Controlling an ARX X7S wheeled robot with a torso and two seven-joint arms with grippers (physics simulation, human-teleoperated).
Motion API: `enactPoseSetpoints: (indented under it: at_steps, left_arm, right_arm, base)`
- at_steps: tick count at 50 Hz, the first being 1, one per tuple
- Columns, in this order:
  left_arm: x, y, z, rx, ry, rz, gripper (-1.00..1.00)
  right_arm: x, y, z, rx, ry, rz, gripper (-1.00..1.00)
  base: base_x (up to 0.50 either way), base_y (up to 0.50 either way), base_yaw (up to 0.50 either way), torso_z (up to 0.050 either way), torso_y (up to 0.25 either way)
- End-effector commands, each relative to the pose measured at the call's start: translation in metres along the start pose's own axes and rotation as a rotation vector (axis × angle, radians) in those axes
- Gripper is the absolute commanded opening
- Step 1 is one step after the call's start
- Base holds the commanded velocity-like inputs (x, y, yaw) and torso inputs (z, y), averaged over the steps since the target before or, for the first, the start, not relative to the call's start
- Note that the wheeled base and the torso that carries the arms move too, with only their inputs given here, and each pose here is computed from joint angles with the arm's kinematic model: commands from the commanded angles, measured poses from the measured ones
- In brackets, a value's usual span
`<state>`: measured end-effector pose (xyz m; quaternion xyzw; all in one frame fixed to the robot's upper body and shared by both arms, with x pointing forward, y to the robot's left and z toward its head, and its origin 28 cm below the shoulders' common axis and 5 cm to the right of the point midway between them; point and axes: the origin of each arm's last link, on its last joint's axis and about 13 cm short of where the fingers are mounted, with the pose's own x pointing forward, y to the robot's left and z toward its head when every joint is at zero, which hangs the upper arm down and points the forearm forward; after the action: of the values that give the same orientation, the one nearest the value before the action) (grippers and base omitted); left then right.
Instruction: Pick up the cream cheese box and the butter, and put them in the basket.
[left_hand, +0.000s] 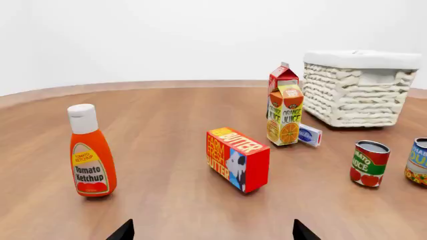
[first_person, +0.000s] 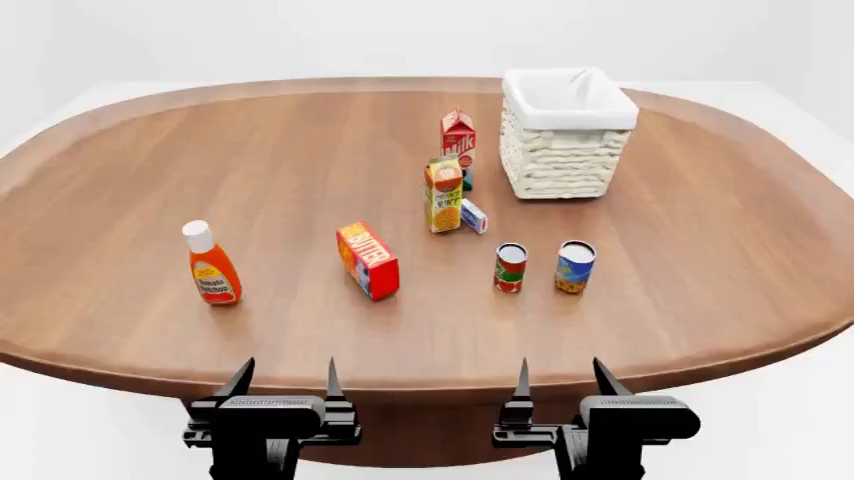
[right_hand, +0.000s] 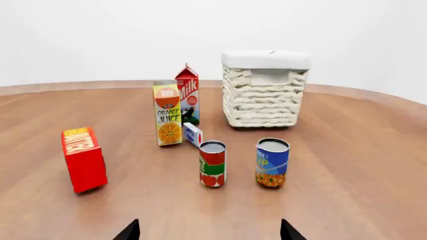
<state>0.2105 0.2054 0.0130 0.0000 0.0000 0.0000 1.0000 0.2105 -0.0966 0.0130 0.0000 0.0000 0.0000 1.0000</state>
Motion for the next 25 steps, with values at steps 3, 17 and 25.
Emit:
enactPoseSetpoints:
  at_steps: [3, 17, 25]
  left_arm:
    - [0.0, 0.0002, -0.0002, 0.004, 0.006, 0.001, 1.0]
    - [0.001, 0.0003, -0.0033, 0.029, 0.007, -0.003, 1.0]
    - [0.0014, 0.0002, -0.0048, 0.029, 0.009, 0.002, 1.0]
  right_arm:
    - [-0.0005, 0.0008, -0.0004, -0.003, 0.005, 0.002, 1.0]
    - [-0.0015, 0.0018, -0.0061, -0.008, 0.035, 0.0, 1.0]
    - [-0.0009, 0.002, -0.0085, -0.009, 0.039, -0.001, 1.0]
  base:
    - [0.0, 0.0, 0.0, 0.0, 0.0]
    - [0.0, 0.0, 0.0, 0.0, 0.0]
    - [0.0, 0.0, 0.0, 0.0, 0.0]
